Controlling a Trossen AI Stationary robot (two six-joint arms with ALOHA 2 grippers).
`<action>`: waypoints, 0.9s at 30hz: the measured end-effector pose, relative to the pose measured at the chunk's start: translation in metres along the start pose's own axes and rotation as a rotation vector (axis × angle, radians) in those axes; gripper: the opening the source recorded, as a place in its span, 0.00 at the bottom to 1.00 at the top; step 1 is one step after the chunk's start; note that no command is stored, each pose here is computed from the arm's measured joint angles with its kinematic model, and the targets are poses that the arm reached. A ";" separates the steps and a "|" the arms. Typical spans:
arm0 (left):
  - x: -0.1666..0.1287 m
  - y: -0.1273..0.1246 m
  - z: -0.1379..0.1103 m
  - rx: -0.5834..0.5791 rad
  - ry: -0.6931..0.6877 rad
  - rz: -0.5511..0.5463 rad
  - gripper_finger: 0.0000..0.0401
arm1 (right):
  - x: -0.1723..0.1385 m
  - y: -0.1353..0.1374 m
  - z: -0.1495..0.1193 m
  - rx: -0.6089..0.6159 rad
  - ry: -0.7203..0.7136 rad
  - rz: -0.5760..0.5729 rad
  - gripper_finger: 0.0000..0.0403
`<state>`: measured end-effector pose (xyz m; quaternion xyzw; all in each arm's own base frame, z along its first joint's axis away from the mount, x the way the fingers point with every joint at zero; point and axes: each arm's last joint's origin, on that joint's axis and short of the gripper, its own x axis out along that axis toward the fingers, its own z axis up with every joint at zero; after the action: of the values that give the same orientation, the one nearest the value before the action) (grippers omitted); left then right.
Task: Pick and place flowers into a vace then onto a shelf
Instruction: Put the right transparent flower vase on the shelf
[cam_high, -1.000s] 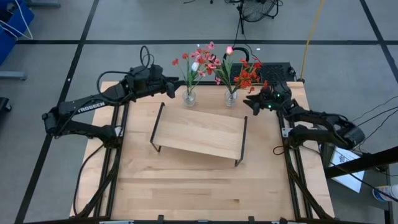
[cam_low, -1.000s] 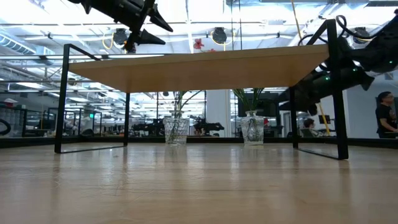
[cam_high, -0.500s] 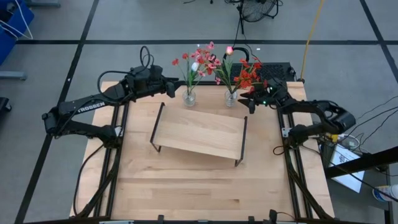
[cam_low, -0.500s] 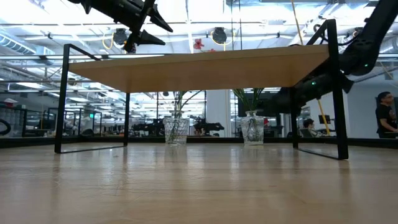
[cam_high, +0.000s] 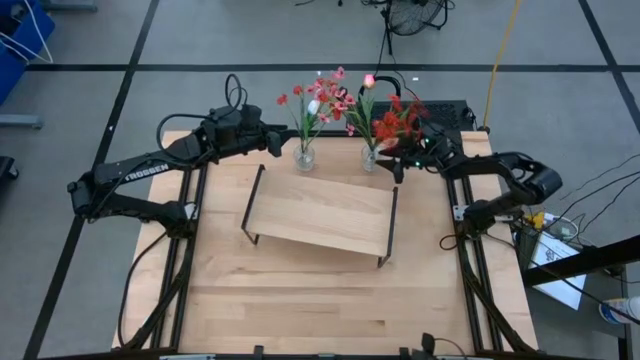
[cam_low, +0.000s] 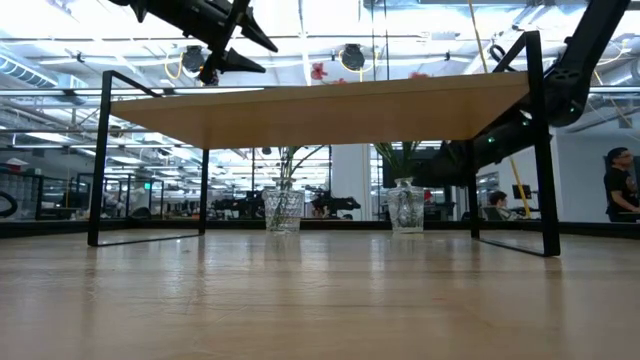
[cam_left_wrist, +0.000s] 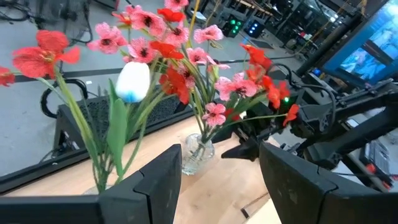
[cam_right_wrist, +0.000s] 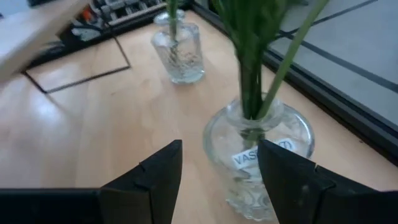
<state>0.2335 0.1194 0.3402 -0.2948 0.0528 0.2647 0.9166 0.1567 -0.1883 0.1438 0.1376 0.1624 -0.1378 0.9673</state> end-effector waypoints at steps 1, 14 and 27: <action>0.000 0.000 0.000 0.000 -0.004 0.007 0.54 | 0.001 0.000 0.000 -0.007 0.003 -0.004 0.50; 0.000 0.002 -0.002 0.001 0.010 0.030 0.54 | 0.002 -0.002 0.000 0.008 0.009 -0.095 0.50; 0.000 0.004 -0.004 -0.012 0.023 0.061 0.54 | 0.011 0.010 0.000 0.016 0.027 -0.058 0.59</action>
<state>0.2317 0.1198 0.3352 -0.3016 0.0709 0.2895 0.9057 0.1695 -0.1811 0.1421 0.1426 0.1781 -0.1651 0.9595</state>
